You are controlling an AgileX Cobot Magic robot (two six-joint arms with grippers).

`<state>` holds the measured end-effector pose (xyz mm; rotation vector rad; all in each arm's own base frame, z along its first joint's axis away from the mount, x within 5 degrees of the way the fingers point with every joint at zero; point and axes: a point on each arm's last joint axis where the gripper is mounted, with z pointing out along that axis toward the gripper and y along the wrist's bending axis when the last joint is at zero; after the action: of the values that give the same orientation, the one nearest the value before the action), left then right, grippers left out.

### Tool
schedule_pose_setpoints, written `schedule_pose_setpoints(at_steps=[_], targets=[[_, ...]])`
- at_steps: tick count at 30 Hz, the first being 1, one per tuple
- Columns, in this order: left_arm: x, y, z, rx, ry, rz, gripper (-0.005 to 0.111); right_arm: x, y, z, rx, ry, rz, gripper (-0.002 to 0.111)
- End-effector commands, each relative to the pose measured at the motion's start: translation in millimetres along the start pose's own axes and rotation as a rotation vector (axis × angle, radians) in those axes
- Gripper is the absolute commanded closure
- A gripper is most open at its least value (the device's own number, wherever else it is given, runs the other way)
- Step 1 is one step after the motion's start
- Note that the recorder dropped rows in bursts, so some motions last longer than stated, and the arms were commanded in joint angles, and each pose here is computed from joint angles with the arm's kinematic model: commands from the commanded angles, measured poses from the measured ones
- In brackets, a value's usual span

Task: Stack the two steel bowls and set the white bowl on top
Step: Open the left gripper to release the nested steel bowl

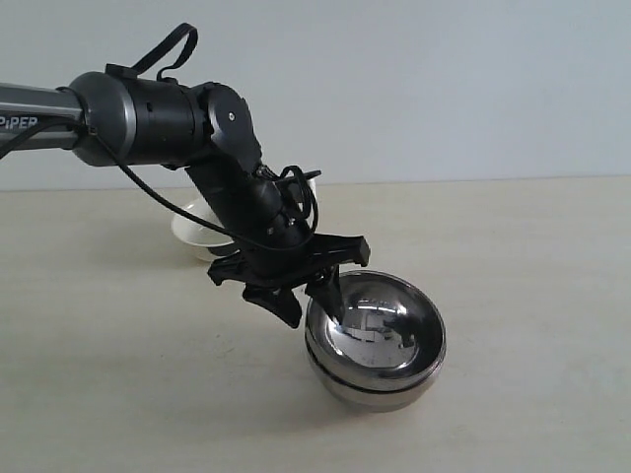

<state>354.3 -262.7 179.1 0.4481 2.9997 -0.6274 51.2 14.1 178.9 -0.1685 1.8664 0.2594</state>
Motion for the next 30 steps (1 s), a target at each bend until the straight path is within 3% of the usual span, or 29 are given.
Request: schedule_pose_setpoints(at_steps=[1,13,15,18,19,20,30], targets=[[2,-4.8,-5,0.012,0.006,0.008,0.055,-1,0,-1,0.002,-0.014,-0.004,0.108],[9,-19.0,-60,0.011,-0.089,0.069,0.057,-1,0,-1,0.002,-0.014,-0.004,0.108],[9,-19.5,-61,0.012,-0.090,0.071,0.061,-1,0,-1,0.002,-0.014,-0.004,0.108],[10,-16.9,-58,-0.004,-0.081,0.058,0.079,-1,0,-1,0.002,-0.014,-0.004,0.108],[10,-16.7,-58,-0.006,-0.081,0.056,0.087,-1,0,-1,0.002,-0.014,-0.004,0.108],[10,-15.6,-57,-0.013,-0.077,0.057,0.103,-1,0,-1,0.002,-0.014,-0.004,0.108],[5,-10.2,-41,-0.022,-0.069,0.039,0.103,-1,0,-1,0.002,-0.014,-0.004,0.108]])
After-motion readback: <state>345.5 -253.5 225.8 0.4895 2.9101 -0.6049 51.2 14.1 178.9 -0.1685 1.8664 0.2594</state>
